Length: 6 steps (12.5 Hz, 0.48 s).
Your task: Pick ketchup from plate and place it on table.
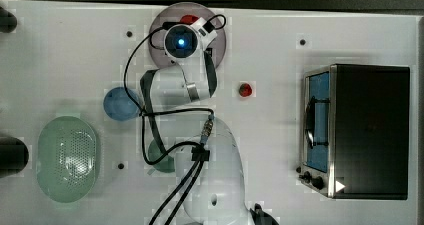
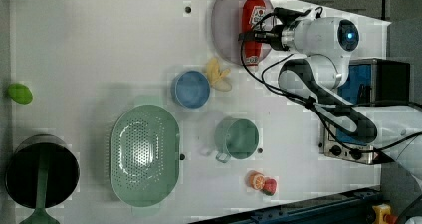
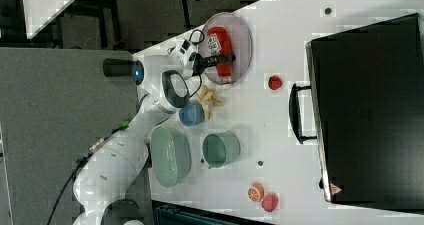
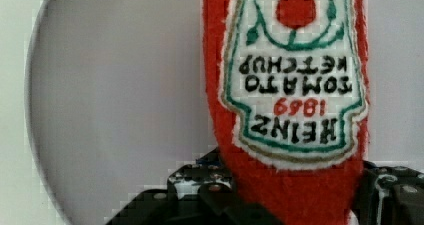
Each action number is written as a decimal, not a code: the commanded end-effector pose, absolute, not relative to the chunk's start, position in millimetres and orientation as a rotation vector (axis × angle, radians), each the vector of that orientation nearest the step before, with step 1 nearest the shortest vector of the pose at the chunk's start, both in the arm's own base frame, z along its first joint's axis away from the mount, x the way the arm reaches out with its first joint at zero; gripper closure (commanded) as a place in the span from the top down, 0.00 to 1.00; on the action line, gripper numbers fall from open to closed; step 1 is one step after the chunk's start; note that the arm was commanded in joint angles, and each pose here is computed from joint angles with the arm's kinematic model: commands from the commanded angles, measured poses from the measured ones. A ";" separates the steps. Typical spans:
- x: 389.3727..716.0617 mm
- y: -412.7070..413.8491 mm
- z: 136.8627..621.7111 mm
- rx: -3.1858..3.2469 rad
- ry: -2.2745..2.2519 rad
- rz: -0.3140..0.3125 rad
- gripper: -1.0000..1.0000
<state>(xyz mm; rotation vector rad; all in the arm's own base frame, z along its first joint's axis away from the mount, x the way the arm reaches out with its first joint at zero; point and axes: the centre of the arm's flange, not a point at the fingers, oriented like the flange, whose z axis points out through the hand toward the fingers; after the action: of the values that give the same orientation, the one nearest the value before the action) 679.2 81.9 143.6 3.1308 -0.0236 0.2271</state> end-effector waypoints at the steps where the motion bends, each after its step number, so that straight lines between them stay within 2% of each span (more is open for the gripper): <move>1: 704.3 61.2 236.5 3.116 -0.082 0.432 0.62; 3: 705.1 48.3 288.0 3.091 -0.110 0.447 0.62; 6: 690.9 31.9 354.8 3.123 -0.259 0.320 0.62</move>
<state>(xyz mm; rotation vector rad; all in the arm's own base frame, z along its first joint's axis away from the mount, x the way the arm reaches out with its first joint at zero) 674.5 49.3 260.9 3.1270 -0.2223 0.0845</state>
